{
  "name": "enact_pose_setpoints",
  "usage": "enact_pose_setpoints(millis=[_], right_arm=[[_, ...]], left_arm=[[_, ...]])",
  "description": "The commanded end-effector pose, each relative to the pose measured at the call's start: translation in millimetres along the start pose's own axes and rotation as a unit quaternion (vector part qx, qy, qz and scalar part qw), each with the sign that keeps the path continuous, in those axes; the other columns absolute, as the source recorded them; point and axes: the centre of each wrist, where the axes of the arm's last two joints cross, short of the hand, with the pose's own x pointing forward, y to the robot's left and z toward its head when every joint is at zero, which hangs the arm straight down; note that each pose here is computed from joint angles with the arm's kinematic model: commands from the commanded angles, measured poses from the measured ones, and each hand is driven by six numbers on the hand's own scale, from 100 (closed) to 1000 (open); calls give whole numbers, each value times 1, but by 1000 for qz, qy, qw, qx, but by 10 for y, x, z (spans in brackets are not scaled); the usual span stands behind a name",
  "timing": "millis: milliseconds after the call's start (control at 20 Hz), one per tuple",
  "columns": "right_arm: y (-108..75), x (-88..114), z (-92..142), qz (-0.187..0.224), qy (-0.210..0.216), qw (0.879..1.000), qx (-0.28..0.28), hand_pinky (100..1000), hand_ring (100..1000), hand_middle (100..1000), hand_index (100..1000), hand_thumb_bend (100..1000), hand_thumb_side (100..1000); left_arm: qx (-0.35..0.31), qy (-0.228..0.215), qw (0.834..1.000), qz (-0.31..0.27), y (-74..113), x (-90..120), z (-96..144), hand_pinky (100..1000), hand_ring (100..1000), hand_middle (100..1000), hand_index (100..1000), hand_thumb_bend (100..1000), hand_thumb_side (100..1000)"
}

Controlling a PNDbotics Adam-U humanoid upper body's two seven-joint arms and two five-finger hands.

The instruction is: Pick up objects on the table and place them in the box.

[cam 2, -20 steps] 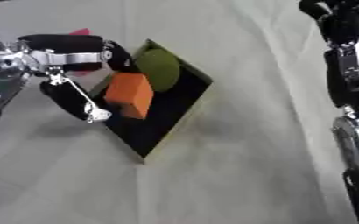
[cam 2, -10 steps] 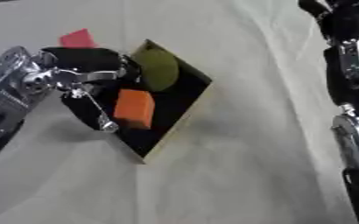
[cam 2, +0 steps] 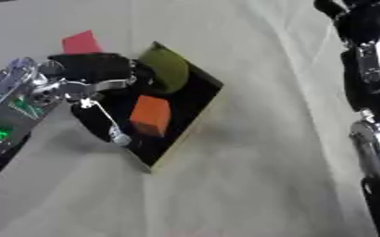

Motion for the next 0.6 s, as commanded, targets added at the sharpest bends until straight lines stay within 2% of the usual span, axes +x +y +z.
enact_pose_setpoints(millis=[50,100,350,600], right_arm=[[-61,74,-47,13,-16,1000,7,882,929,703,812,100,627],[-69,75,-43,14,-16,1000,6,881,929,703,812,100,626],[-93,78,-26,20,-15,1000,1,881,928,703,811,100,627],[-88,75,-16,17,-11,1000,-2,882,931,703,811,100,631]], left_arm=[[46,4,999,-17,265,20,297,873,825,769,897,466,253],[52,2,999,-11,320,29,377,868,818,760,889,439,261],[83,17,996,17,564,-2,769,868,817,760,888,434,286],[121,64,988,66,695,-204,993,874,822,767,892,430,302]])
